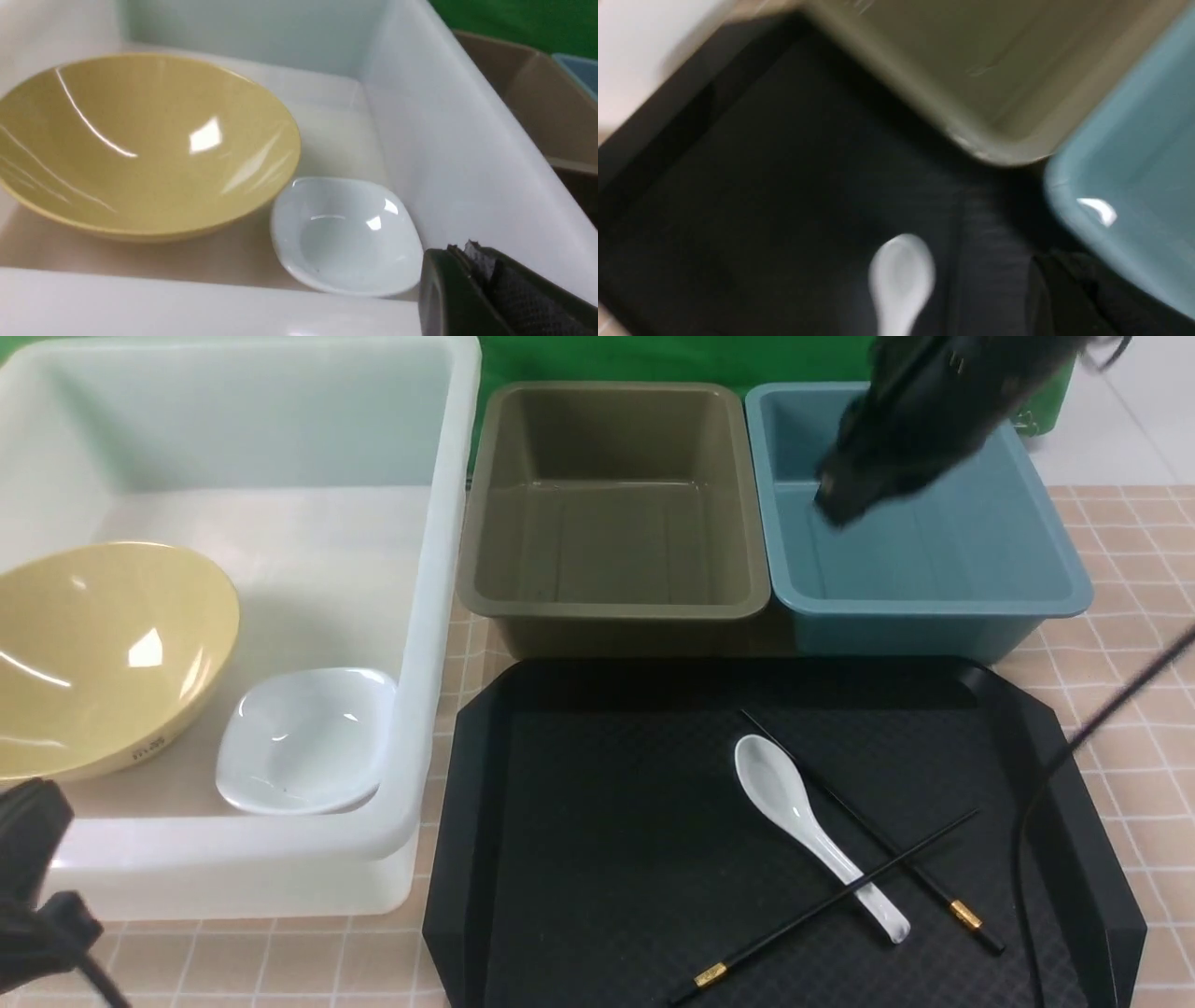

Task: On brown table put chopsticks spoon bowls plates into blue grey white boxes.
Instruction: 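Grasp the chopsticks with the right gripper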

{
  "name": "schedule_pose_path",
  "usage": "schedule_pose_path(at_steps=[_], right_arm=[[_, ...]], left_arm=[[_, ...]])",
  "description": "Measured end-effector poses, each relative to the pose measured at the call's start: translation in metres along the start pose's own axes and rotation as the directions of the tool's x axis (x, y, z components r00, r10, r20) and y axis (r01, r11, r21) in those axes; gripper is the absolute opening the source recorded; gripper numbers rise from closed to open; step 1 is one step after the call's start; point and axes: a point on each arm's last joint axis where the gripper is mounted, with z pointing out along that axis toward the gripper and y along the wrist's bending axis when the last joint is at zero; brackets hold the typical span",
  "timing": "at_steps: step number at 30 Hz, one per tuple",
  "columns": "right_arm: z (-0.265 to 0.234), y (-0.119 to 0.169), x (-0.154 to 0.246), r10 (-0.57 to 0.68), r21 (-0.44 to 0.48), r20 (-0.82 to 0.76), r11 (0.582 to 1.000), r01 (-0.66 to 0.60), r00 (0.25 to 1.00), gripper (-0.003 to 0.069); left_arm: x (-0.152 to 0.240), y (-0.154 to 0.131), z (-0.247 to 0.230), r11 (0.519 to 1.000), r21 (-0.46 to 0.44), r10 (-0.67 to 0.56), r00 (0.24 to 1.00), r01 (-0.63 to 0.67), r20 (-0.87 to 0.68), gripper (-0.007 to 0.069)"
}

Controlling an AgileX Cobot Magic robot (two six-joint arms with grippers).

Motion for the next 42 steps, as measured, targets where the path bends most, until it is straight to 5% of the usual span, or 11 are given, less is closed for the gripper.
schedule_pose_path(at_steps=[6,11,15,24,29,33,39,42], right_arm=[[0.016,0.052,0.047,-0.142,-0.052,-0.024,0.989,0.14,0.99,0.0044],[0.052,0.103,0.106,-0.502,-0.218,-0.124,0.855,0.47,0.856,0.0044],[0.077,0.116,0.119,-0.573,-0.236,-0.11,0.809,0.538,0.812,0.0067],[0.12,0.115,0.123,-0.634,-0.265,-0.13,0.763,0.589,0.762,0.0344],[0.138,0.114,0.123,-0.658,-0.267,-0.126,0.743,0.614,0.742,0.0392],[0.145,0.113,0.126,-0.661,-0.28,-0.143,0.741,0.611,0.736,0.0324],[0.145,0.113,0.126,-0.661,-0.275,-0.139,0.741,0.613,0.737,0.0108],[0.145,0.112,0.121,-0.658,-0.237,-0.11,0.746,0.623,0.745,0.0086]], left_arm=[[-0.002,-0.005,0.018,0.999,0.034,0.002,0.99,0.003,-0.138,-0.0006],[-0.003,-0.013,0.037,0.994,0.105,-0.013,0.979,0.035,-0.204,-0.0006],[-0.004,-0.016,0.044,0.988,0.148,-0.006,0.977,0.038,-0.211,-0.0006],[-0.006,-0.02,0.046,0.98,0.2,0.051,0.981,-0.013,-0.186,-0.0006],[-0.006,-0.02,0.046,0.979,0.201,0.056,0.981,-0.018,-0.184,-0.0006],[-0.006,-0.02,0.046,0.979,0.202,0.062,0.981,-0.024,-0.183,-0.0006],[-0.006,-0.02,0.046,0.979,0.203,0.063,0.981,-0.025,-0.183,-0.0006],[-0.006,-0.02,0.046,0.979,0.203,0.063,0.981,-0.025,-0.183,-0.0006]])
